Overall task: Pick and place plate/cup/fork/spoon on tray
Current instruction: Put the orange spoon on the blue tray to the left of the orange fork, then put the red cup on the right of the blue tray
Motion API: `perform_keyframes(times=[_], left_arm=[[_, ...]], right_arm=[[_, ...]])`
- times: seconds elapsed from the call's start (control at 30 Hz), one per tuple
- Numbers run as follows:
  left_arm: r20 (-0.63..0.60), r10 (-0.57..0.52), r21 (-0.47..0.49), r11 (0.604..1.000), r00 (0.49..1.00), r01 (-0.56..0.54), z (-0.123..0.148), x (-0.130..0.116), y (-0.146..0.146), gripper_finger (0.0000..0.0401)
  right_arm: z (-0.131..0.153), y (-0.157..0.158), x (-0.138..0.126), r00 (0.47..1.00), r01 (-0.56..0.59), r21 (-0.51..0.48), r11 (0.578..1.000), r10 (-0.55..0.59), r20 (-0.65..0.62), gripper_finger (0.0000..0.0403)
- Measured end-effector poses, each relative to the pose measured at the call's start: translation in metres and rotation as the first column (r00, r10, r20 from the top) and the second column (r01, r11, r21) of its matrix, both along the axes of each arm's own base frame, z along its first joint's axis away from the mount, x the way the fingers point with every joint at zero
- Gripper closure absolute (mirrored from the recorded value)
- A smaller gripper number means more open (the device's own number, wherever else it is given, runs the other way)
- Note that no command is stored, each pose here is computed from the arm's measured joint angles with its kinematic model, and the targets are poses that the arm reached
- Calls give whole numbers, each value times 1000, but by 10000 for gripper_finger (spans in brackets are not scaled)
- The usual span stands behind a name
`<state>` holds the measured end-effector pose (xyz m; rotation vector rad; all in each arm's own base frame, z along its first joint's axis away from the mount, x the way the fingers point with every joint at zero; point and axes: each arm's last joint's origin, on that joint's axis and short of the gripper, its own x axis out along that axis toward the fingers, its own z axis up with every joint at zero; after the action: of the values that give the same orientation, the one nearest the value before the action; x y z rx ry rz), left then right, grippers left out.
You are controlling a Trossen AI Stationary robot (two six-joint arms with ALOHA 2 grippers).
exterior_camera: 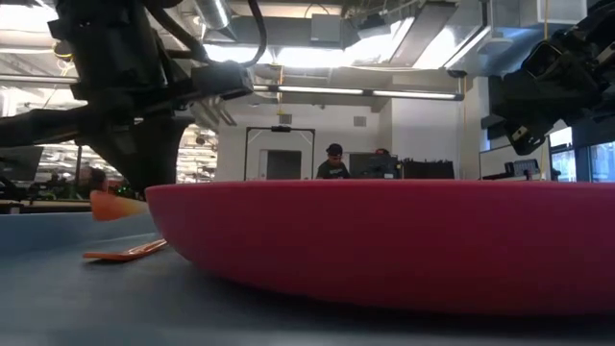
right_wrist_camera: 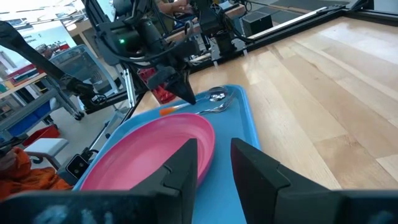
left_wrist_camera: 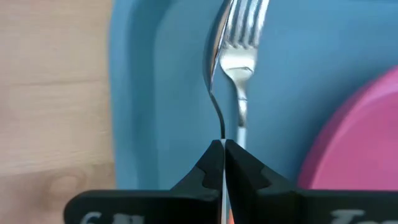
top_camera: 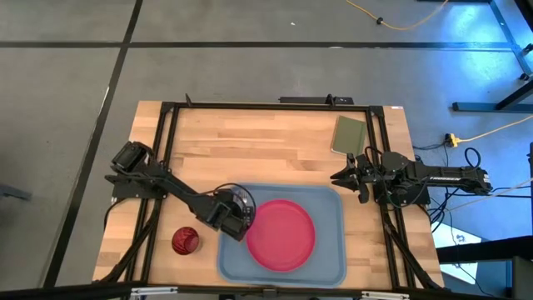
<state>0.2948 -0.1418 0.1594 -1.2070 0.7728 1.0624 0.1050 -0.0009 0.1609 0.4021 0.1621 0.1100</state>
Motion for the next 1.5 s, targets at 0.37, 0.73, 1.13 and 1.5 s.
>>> perform_keyframes(times=[0.37,0.73,1.13,1.5], left_arm=[[-18,7,-7,1000,1000,-7,-14,4,-4,388],[-46,15,9,1000,999,-15,-13,1,-1,316],[-23,-17,63,998,1000,19,25,-14,12,306],[-107,-35,66,997,994,42,80,-61,34,306]], right_arm=[[0,0,0,1000,0,0,1000,0,1,302],[0,0,0,1000,0,0,1000,0,0,302],[0,0,0,1000,1,0,1000,-1,-1,302],[0,0,0,1000,0,0,1000,0,-1,302]])
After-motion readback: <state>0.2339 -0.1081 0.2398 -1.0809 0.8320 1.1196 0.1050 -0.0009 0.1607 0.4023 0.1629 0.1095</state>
